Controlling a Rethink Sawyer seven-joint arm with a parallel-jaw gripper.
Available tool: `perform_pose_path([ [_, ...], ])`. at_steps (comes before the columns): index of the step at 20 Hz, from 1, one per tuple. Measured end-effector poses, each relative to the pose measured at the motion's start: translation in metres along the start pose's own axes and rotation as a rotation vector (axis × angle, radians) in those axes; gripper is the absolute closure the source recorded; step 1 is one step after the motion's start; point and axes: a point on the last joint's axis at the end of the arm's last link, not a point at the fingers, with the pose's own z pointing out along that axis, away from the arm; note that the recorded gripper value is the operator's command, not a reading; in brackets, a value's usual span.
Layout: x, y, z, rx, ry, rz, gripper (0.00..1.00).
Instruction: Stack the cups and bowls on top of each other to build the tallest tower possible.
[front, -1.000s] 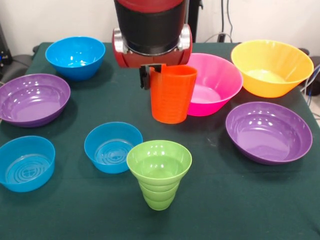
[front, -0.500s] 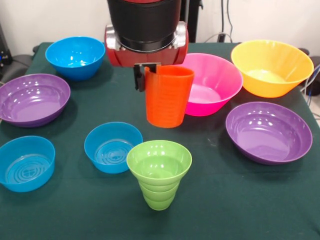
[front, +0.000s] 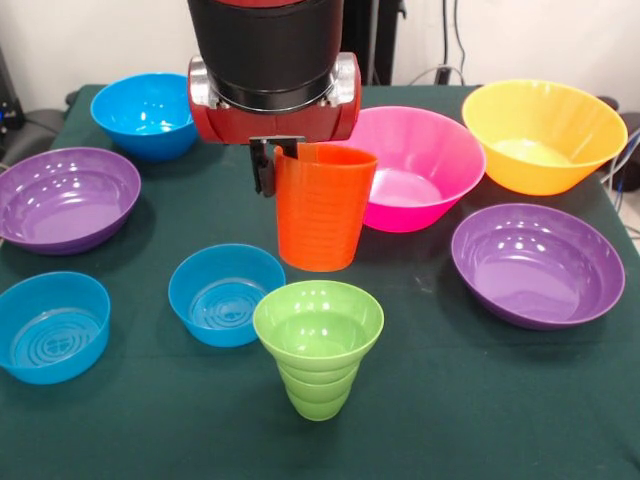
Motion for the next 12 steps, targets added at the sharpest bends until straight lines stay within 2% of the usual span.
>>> perform_pose_path([
  [4,-0.001,-0.004,-0.002,0.001,-0.023,0.002,1.0],
  [12,-0.002,-0.008,0.016,-0.001,-0.068,-0.003,1.0],
])
